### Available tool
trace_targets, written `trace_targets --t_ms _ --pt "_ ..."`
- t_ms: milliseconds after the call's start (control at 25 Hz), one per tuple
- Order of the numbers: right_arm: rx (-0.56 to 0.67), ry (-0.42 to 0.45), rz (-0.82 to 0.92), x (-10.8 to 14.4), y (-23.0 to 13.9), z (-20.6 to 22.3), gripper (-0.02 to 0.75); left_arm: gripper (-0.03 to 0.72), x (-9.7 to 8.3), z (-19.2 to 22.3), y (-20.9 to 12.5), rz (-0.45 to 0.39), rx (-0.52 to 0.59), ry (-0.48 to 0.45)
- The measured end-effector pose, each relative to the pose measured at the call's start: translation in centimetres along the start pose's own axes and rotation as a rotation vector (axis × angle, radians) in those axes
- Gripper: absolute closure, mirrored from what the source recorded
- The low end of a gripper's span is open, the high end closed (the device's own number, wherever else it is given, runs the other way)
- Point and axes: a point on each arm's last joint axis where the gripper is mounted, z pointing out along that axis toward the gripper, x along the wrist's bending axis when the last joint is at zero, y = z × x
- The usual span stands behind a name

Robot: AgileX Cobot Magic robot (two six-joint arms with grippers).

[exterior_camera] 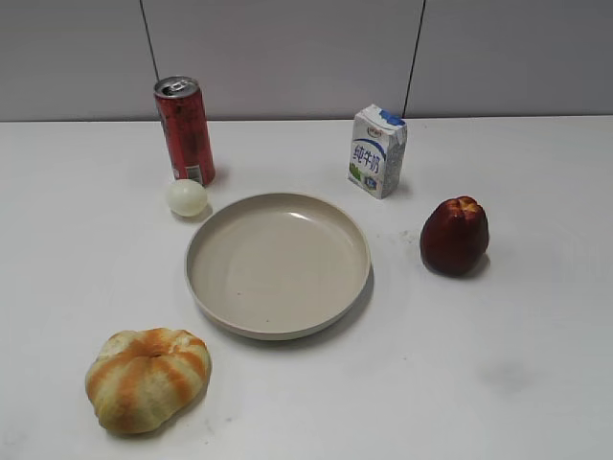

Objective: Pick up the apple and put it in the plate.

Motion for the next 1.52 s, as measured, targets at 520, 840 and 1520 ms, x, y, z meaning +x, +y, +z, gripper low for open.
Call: trace_targets --t_ms 520,840,1520 --pt "-0.190 0.041 0.144 0.3 6.2 11.8 0.146 0.167 0.0 0.0 0.0 0.000 0.000 0.000" --pt "0.325 0.176 -0.068 5.8 8.2 23.8 0.114 0.167 0.0 0.0 0.0 0.000 0.000 0.000" --pt "0.898 0.091 -0.256 9.9 1.6 40.3 0.064 0.167 0.0 0.0 0.0 0.000 0.000 0.000"
